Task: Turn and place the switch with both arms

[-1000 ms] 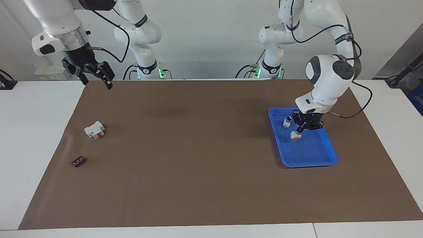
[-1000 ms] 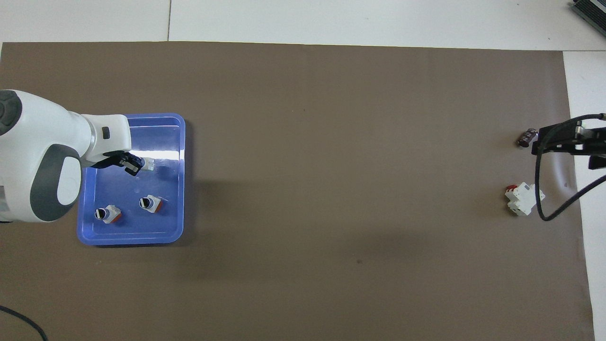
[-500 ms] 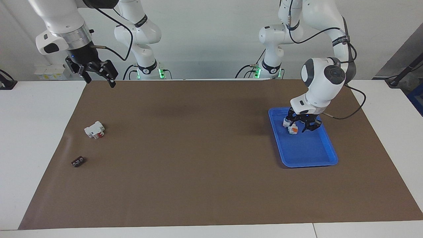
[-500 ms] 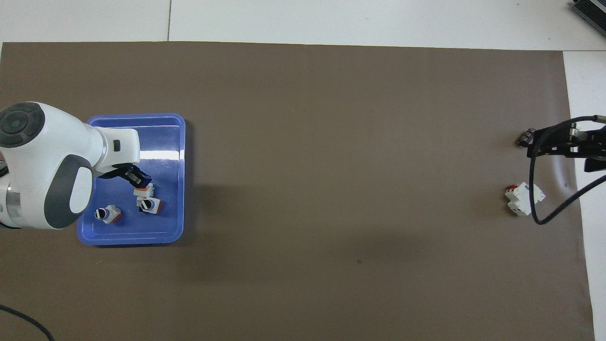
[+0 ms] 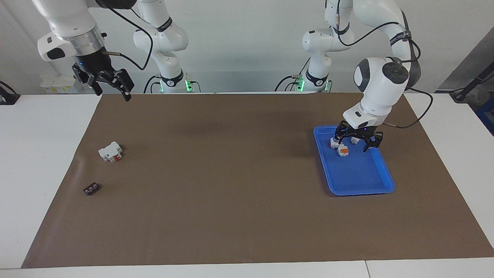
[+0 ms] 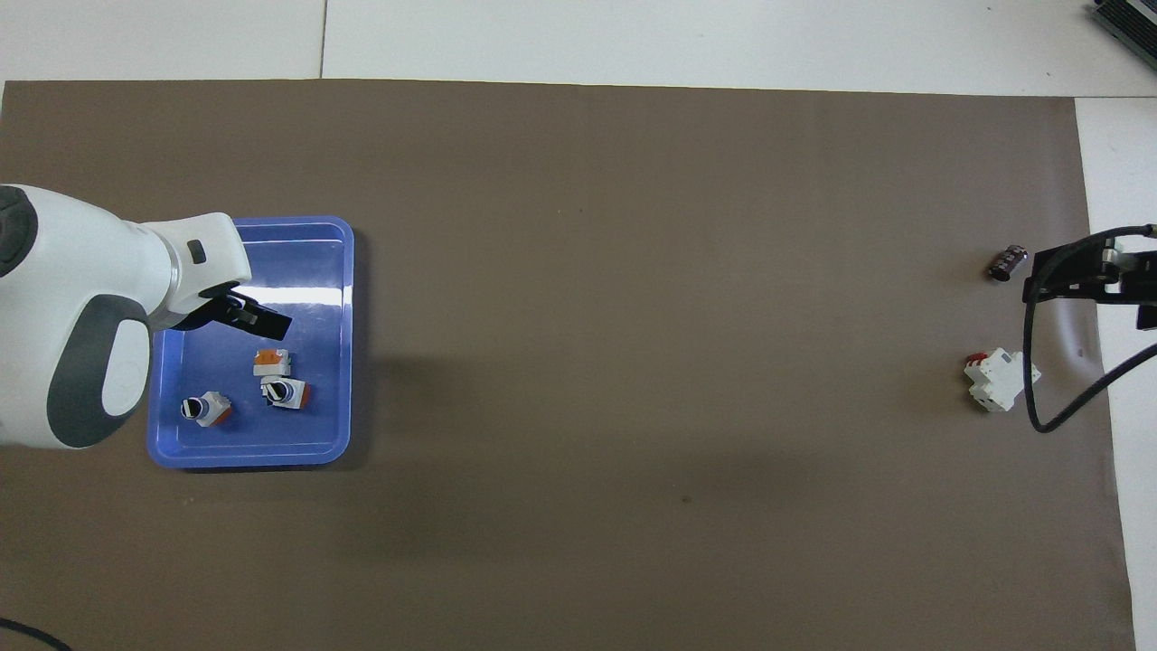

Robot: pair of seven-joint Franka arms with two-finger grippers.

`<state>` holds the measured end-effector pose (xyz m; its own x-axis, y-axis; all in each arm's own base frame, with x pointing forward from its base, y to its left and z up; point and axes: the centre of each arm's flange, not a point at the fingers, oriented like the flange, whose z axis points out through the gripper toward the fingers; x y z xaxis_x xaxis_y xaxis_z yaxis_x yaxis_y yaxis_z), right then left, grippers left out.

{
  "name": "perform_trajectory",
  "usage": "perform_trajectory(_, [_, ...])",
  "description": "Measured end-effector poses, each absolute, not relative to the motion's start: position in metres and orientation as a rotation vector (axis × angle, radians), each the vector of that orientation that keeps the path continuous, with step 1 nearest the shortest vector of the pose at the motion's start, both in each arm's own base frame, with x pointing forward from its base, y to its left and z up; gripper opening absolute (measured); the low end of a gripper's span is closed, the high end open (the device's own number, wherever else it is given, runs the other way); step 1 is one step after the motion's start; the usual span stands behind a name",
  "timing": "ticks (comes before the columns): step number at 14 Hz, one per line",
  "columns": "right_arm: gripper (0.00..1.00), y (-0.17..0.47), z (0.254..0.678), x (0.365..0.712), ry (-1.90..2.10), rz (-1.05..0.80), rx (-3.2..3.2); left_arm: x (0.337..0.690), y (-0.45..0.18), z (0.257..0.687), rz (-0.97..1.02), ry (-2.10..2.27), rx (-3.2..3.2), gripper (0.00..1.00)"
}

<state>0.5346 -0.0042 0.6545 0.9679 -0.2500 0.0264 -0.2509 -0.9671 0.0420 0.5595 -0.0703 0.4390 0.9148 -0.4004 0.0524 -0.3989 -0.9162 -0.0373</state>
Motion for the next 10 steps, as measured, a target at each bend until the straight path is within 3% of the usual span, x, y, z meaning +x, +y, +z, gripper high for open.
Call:
perform_trajectory(3, [1.00, -0.001, 0.654, 0.535, -0.334, 0.033, 3.065, 0.547, -0.071, 0.481, -0.116, 0.503, -3.064, 1.00])
perform_trajectory(10, [1.00, 0.004, 0.654, 0.534, -0.299, 0.027, 3.064, 0.538, -0.052, 0.636, -0.100, 0.383, -3.135, 1.00])
